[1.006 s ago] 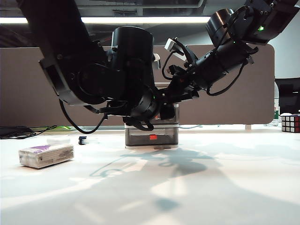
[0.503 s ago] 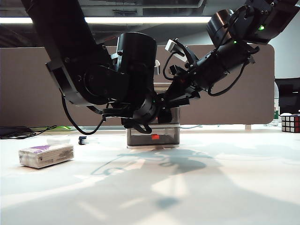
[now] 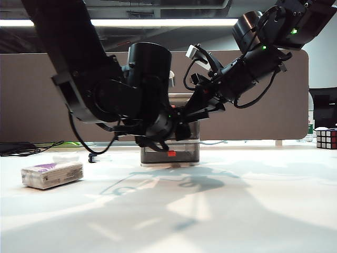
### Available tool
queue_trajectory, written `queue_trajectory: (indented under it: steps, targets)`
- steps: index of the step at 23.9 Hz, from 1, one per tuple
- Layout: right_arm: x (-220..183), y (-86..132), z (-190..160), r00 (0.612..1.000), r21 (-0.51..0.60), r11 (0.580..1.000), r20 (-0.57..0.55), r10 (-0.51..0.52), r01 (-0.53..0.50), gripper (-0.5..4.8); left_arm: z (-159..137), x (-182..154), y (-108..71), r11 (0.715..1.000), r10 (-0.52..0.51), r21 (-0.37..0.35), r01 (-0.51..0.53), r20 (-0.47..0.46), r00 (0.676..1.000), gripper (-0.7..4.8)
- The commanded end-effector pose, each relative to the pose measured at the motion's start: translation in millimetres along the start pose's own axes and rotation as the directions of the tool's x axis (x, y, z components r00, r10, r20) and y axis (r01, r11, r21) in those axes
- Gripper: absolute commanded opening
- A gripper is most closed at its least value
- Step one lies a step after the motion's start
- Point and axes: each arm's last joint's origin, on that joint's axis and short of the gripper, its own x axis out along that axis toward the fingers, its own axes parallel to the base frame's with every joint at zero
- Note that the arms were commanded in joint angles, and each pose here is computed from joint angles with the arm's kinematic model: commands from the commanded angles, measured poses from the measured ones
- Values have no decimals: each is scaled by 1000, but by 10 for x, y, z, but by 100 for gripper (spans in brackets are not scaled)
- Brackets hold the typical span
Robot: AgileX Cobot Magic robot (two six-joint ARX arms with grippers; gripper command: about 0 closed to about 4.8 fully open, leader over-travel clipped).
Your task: Open the second layer of the drawer on the table, pick up a pack of napkins on the table and put it in, and finally close the drawer.
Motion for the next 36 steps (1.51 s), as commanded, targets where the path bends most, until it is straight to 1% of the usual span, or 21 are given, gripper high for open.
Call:
queue_trajectory:
  steps: [1, 6, 16, 19, 23, 24, 25, 28, 29, 32, 36]
  targets:
    - [-29, 9, 54, 1000, -16, 1000, 22, 3, -3, -5, 3, 52, -47, 1000, -26, -13, 26, 9, 1000, 152]
    - [-38, -6, 50, 1000, -13, 1000, 21, 3, -3, -5, 6, 56, -42, 1000, 1, -7, -1, 18, 1000, 152]
    - [-37, -6, 48, 1000, -12, 1000, 20, 3, -3, -5, 34, 70, -23, 1000, 3, -15, -2, 39, 999, 152]
    - [-37, -6, 48, 1000, -12, 1000, 20, 3, -3, -5, 67, 70, -26, 1000, 1, 18, -2, 69, 998, 151]
    - [-37, -6, 48, 1000, -13, 1000, 21, 3, -3, -5, 71, 82, -2, 1000, 17, 15, -19, 72, 997, 146]
    - [-37, -6, 48, 1000, -13, 1000, 21, 3, -3, -5, 73, 82, -1, 1000, 18, 16, -19, 73, 997, 134]
    - [-37, -6, 49, 1000, -13, 1000, 21, 3, -3, -5, 74, 84, 2, 1000, 18, 15, -19, 73, 997, 107]
    - [-37, -6, 48, 1000, -12, 1000, 20, 3, -3, -5, 68, 85, 2, 1000, 18, 16, -19, 72, 997, 100]
    - [-37, -6, 48, 1000, -13, 1000, 21, 3, -3, -5, 61, 86, 4, 1000, 19, 18, -21, 68, 997, 69]
    - [-37, -6, 48, 1000, -13, 1000, 21, 3, -3, -5, 47, 88, 6, 1000, 20, 21, -22, 63, 998, 57]
    - [-37, -6, 48, 1000, -13, 1000, 21, 3, -3, -5, 45, 89, 6, 1000, 21, 18, -22, 62, 998, 57]
